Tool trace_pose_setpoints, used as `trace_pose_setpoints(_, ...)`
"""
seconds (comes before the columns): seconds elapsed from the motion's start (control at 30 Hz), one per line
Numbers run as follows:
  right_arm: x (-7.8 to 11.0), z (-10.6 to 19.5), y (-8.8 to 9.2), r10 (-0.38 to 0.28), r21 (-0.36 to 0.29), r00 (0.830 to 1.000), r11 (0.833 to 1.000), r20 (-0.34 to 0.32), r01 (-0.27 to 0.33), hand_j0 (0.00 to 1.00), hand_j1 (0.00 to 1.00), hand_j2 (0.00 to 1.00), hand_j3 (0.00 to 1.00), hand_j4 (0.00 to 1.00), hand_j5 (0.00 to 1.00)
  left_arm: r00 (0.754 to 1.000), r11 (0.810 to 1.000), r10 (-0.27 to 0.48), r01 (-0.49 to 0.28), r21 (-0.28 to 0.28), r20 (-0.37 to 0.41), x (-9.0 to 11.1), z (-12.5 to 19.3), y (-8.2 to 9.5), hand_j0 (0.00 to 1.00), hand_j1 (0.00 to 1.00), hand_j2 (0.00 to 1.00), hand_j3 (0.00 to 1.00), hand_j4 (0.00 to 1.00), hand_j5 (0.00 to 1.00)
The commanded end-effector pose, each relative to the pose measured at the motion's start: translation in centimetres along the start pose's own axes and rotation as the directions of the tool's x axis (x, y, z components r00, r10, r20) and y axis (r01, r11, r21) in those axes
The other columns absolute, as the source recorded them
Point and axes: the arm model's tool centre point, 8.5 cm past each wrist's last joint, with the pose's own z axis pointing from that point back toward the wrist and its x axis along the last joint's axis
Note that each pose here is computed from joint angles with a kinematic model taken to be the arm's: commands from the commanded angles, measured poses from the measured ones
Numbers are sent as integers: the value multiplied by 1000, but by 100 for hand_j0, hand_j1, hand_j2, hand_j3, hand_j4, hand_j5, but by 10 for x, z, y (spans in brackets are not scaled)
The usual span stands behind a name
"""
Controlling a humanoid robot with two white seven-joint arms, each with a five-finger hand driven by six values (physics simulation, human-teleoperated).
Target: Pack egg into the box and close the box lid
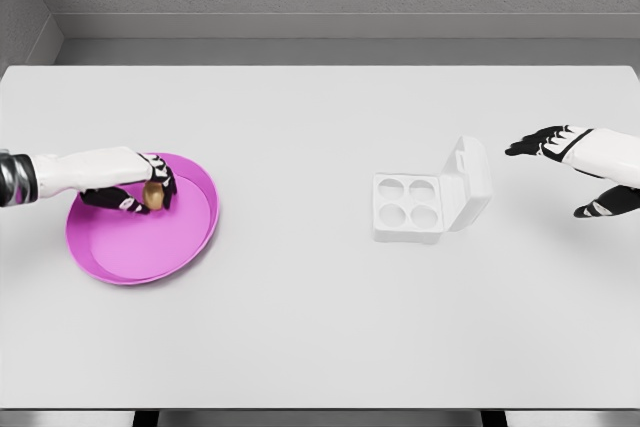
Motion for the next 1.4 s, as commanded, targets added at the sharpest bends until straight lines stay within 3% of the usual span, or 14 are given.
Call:
trace_pose_setpoints(0.0, 0, 0, 0, -5, -3, 1000, 1000, 1, 5, 100, 100, 100, 100, 100, 100, 1000, 1000, 1, -1, 20, -1, 0, 1, 6, 40, 40, 40, 40, 40, 40)
trace_pose_setpoints(0.13, 0, 0, 0, -5, -1, 1000, 1000, 1, 5, 100, 100, 100, 100, 100, 100, 1000, 998, -10, 10, 58, 2, 1, 1, 20, 40, 40, 40, 40, 40, 40)
trace_pose_setpoints(0.57, 0, 0, 1, -7, 0, 1000, 1000, 2, 7, 100, 100, 100, 100, 100, 100, 999, 995, -22, 19, 95, 31, 9, -11, 36, 38, 38, 38, 38, 38, 38)
trace_pose_setpoints(0.97, 0, 0, 4, -13, 5, 1000, 1000, 1, 13, 100, 100, 100, 100, 100, 100, 993, 989, -31, 13, 151, 118, 33, -44, 60, 38, 38, 38, 38, 38, 38)
trace_pose_setpoints(1.37, 1, -2, 6, -18, 4, 1000, 1000, 5, 18, 100, 100, 100, 100, 100, 100, 979, 987, -37, 4, 163, 202, 59, -79, 71, 38, 38, 38, 38, 38, 38)
